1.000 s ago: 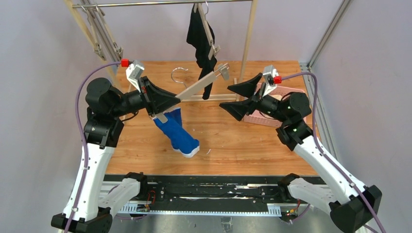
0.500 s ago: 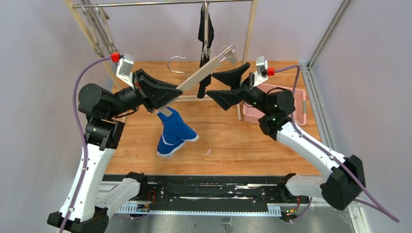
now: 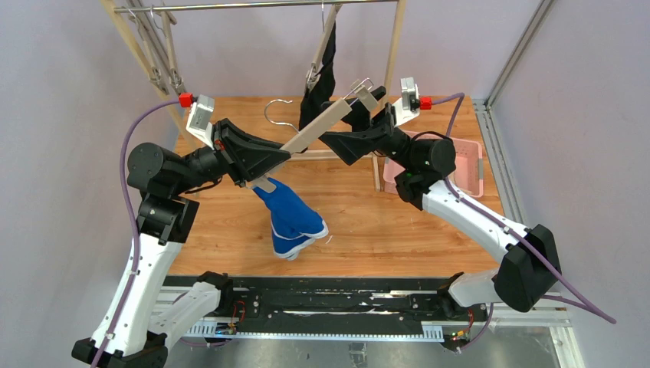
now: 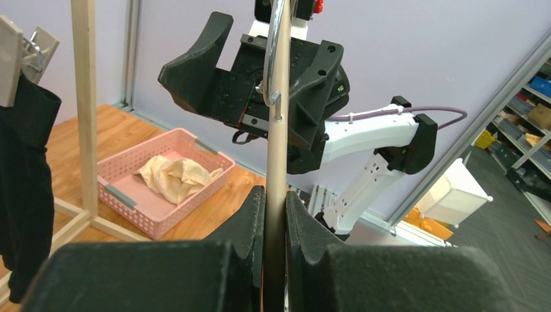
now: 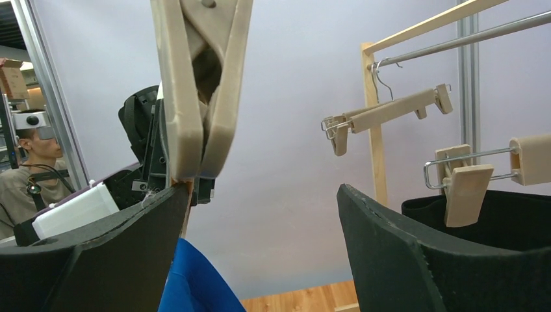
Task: Remove the underwear clipped to the hanger
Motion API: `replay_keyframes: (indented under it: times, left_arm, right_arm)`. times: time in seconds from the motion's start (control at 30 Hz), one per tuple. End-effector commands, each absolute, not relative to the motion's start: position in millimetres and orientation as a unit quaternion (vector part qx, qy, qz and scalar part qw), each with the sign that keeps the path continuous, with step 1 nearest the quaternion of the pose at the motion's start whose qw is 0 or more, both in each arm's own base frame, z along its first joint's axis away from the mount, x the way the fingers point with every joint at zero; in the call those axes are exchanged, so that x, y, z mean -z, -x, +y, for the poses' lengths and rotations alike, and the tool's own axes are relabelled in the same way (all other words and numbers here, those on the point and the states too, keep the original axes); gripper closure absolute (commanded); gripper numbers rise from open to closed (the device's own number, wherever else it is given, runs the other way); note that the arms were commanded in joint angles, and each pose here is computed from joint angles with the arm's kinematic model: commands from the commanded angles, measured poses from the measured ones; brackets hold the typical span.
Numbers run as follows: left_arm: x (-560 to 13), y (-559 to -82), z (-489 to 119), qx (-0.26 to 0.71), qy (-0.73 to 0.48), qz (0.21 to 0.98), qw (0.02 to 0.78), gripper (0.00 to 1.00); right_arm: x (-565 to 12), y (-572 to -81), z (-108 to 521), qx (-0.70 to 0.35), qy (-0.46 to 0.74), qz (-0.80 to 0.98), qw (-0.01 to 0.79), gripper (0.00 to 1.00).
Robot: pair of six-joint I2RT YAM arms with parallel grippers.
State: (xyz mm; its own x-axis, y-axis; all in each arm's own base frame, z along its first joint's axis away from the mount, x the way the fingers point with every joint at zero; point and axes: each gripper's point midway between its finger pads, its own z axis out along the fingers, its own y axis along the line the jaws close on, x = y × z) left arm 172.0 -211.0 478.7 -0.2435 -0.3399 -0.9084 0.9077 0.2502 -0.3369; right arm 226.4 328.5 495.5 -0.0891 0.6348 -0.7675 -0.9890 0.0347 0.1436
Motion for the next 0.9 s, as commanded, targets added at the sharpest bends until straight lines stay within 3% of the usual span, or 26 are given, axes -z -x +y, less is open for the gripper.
replay_keyframes:
  times: [0.0, 0.37, 0.87]
  left_arm:
    - [-482.7, -177.2, -210.6, 0.55, -0.248, 0.55, 0.578, 1.0]
    - [-508.2, -169.4, -205.9, 0.541, -0.256, 0.525, 0.605, 1.0]
    - [-486.4, -169.5, -212.5, 0.551, -0.263, 0.541, 0.578, 1.0]
  right_arm:
    - [-516.9, -199.6, 324.4, -0.662, 0.272, 0.306, 0.628, 0.13]
    - [-491.7, -193.9, 319.6, -0.637, 0.285, 0.343, 0.629, 0.15]
    - [-517.0, -201.6, 331.7, -0.651, 0.283, 0.31, 0.632, 0.15]
